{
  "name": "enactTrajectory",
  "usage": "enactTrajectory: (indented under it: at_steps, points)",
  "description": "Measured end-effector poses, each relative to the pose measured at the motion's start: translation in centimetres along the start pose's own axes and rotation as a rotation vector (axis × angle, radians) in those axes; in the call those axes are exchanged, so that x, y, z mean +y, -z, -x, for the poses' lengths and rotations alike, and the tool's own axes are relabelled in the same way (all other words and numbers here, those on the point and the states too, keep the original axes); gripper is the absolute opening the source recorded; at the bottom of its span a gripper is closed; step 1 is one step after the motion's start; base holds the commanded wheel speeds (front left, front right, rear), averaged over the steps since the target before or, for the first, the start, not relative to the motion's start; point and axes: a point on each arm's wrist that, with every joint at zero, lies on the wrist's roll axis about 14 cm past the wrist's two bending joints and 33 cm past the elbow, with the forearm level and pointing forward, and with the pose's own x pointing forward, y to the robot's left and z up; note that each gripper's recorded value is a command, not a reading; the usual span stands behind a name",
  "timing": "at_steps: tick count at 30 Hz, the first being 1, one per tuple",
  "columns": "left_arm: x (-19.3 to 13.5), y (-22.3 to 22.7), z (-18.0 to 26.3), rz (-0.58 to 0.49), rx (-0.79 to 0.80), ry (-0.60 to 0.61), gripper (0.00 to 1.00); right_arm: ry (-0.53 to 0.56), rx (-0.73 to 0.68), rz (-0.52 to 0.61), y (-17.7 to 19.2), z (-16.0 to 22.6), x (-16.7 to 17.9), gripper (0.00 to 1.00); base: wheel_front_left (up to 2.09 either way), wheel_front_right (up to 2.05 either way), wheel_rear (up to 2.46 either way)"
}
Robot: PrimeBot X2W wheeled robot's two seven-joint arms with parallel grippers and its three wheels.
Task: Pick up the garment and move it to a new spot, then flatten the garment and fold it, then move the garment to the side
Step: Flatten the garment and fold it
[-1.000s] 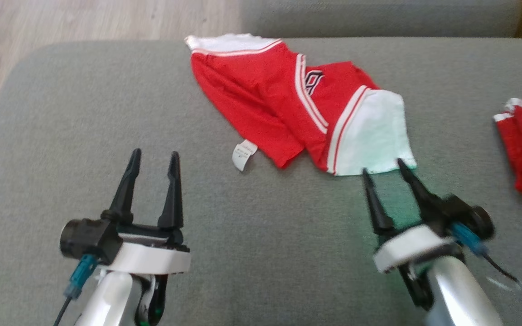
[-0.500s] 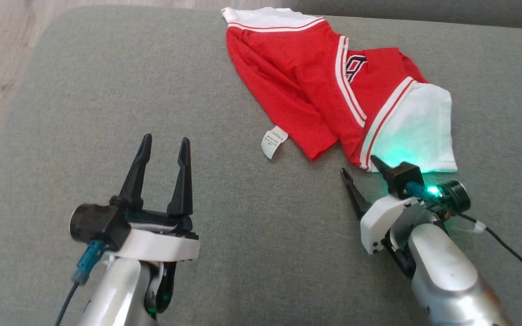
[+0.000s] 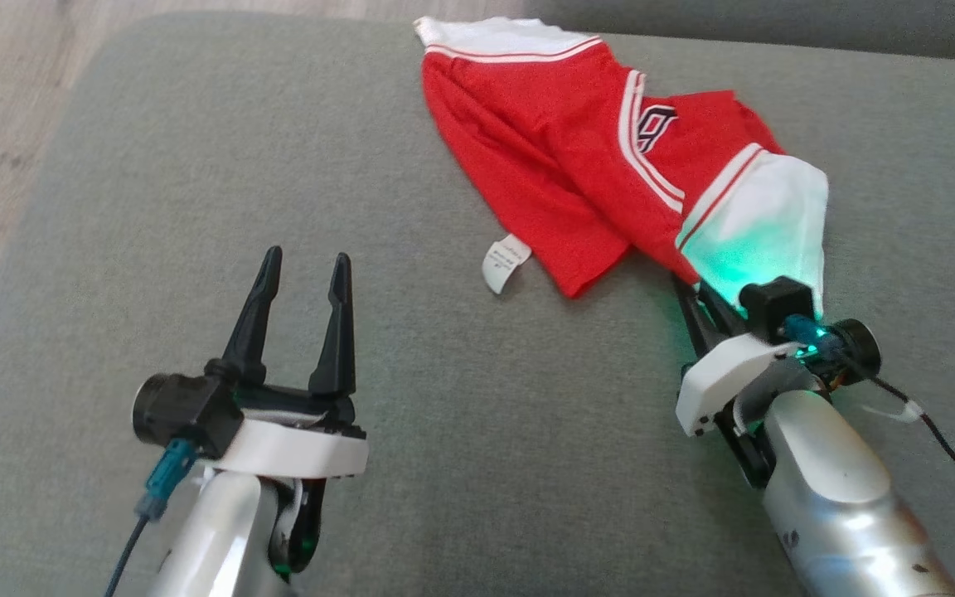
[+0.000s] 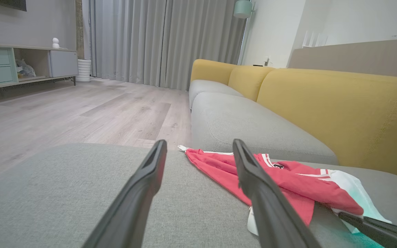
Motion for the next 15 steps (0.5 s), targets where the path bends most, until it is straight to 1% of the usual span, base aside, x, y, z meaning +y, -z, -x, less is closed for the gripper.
enactTrajectory:
  at_steps: [4,6,10,11,13,15]
  points:
    - [-0.7,-0.1,-0.2,-0.001,-0.006,0.022,1.00,0.047,-0.066,-0.127,-1.6,0.8,-1.2,0.00,0.00,0.00,0.00]
    - [-1.3,-0.3,-0.4,0.002,-0.012,0.038,1.00,0.067,-0.112,-0.166,-3.2,1.1,-1.9,0.00,0.00,0.00,0.00]
    - [-2.6,-1.0,-0.4,0.004,-0.032,0.077,1.00,0.111,-0.260,-0.209,-9.5,1.5,-4.2,0.00,0.00,0.00,0.00]
    - [-3.0,-1.4,-0.3,0.005,-0.043,0.089,1.00,0.135,-0.331,-0.220,-12.7,2.1,-5.5,0.00,0.00,0.00,0.00]
    - [-3.3,-1.5,0.0,0.007,-0.048,0.096,1.00,0.159,-0.383,-0.255,-15.2,2.9,-6.7,0.00,0.00,0.00,0.00]
    - [-3.5,-1.6,0.3,0.009,-0.051,0.098,1.00,0.180,-0.416,-0.315,-16.8,3.8,-7.9,0.00,0.00,0.00,0.00]
